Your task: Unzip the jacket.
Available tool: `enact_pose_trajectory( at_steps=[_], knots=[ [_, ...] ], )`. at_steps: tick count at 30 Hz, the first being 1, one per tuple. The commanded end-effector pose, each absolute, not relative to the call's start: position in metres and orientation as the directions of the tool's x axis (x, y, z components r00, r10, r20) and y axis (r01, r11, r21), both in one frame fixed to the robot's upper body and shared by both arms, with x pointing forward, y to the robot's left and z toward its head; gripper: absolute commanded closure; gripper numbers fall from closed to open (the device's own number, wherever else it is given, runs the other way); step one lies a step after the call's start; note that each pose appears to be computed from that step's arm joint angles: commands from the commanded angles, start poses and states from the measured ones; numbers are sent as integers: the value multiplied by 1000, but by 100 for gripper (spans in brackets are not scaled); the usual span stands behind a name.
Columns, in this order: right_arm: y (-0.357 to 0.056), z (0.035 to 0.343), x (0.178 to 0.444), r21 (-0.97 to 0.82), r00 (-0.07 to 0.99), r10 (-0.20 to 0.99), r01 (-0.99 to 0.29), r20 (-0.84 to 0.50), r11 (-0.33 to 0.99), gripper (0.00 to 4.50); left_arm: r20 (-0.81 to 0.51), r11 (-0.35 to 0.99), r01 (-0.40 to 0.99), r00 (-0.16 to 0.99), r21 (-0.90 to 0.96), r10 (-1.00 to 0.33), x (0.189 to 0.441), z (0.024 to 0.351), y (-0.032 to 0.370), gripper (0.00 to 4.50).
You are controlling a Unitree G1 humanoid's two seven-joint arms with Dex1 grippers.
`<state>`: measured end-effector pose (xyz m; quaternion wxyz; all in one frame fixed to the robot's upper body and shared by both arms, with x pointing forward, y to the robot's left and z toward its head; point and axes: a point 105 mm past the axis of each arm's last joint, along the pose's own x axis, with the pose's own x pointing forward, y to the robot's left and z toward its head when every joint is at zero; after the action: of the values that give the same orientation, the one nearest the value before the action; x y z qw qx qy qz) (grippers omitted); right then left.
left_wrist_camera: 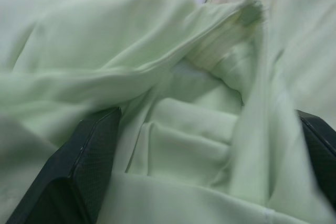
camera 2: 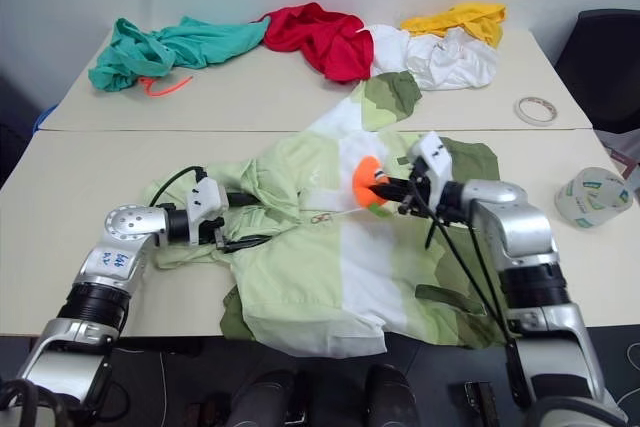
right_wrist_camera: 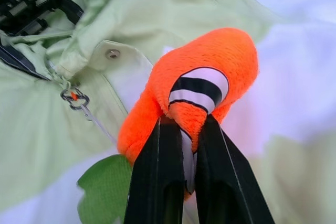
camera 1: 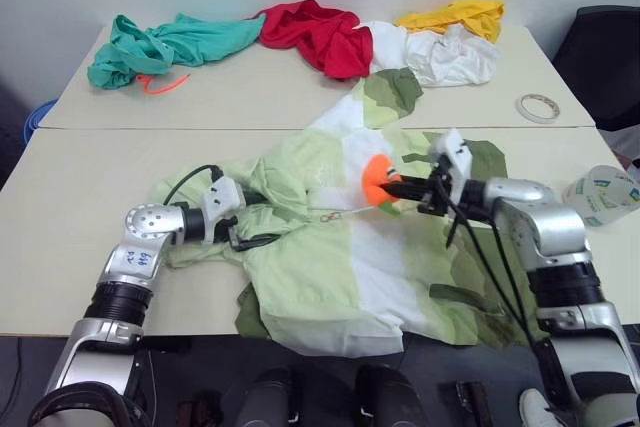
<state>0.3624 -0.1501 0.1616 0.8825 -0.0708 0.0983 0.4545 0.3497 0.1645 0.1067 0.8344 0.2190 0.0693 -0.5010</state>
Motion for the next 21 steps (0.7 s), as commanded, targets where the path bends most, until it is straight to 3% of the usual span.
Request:
enact_pose_trajectory(
  at_steps=[1,5,8,14,17,21],
  knots=[
    [-237,195,363,-157,786,585,-616,-200,772,449,-518,540,828,531,150,-671,333,46,207,0],
    [-276,197,358,-175,846,488,-525,-212,833,449,-507,566,815,543,126,-669,332,44,208,0],
    [-267,195,359,-181,839,508,-540,-197,822,449,-487,543,829,531,132,-693,333,48,202,0],
    [-195,198,366,-154,757,646,-653,-103,741,449,-360,418,892,452,172,-816,325,88,192,0],
    [-151,201,365,-115,692,721,-720,-36,684,449,-289,395,899,436,190,-852,318,124,198,0],
    [-111,199,366,-59,635,772,-770,15,635,449,-374,350,930,365,110,-853,295,150,214,0]
  ],
)
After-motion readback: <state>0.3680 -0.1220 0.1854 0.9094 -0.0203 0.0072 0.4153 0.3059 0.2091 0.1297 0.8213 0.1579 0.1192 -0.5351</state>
